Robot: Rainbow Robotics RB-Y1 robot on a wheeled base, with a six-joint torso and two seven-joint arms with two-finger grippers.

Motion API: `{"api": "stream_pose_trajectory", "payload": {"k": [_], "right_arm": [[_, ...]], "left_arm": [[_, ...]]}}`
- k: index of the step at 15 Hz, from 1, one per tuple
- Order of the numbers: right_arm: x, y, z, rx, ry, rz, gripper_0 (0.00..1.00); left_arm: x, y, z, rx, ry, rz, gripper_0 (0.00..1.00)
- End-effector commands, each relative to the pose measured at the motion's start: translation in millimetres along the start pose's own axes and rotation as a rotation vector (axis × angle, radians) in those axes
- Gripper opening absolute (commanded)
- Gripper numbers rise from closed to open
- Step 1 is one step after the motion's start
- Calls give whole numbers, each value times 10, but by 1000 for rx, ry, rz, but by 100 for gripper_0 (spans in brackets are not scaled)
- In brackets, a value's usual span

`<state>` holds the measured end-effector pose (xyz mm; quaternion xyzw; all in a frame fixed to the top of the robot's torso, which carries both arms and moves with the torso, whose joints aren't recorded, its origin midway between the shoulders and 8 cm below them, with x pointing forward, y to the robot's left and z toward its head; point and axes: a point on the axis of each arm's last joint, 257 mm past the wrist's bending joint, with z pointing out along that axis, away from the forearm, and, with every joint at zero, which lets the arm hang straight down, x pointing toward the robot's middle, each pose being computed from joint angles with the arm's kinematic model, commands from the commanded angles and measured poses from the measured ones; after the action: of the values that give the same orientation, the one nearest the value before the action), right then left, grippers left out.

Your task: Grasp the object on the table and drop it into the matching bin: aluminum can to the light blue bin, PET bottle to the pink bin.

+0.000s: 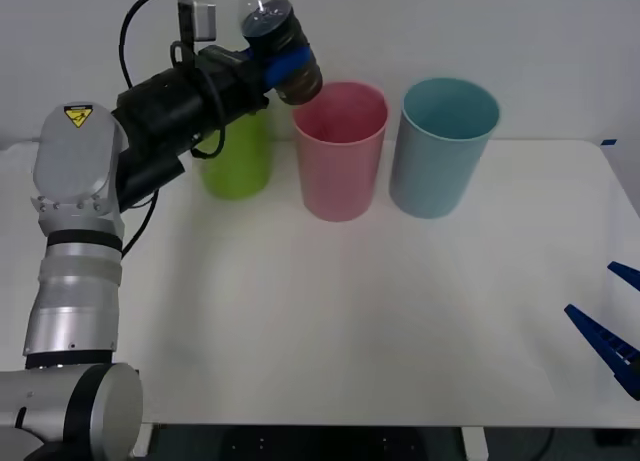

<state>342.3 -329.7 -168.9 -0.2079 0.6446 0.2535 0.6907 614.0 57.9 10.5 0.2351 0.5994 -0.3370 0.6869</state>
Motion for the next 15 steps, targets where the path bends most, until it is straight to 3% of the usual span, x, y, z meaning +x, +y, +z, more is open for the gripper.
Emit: {"api": "stream_pose_trajectory", "payload": {"k": [1,9,15], "right_arm": [[0,0,0,0,0,0,100],[0,0,0,0,0,0,100],[0,0,0,0,0,0,100]], "left_arm": [[39,-84,187,-18,19,32,0],[119,-57,755,-50,130,122,0],[142,-104,840,-46,149,132,0]]}}
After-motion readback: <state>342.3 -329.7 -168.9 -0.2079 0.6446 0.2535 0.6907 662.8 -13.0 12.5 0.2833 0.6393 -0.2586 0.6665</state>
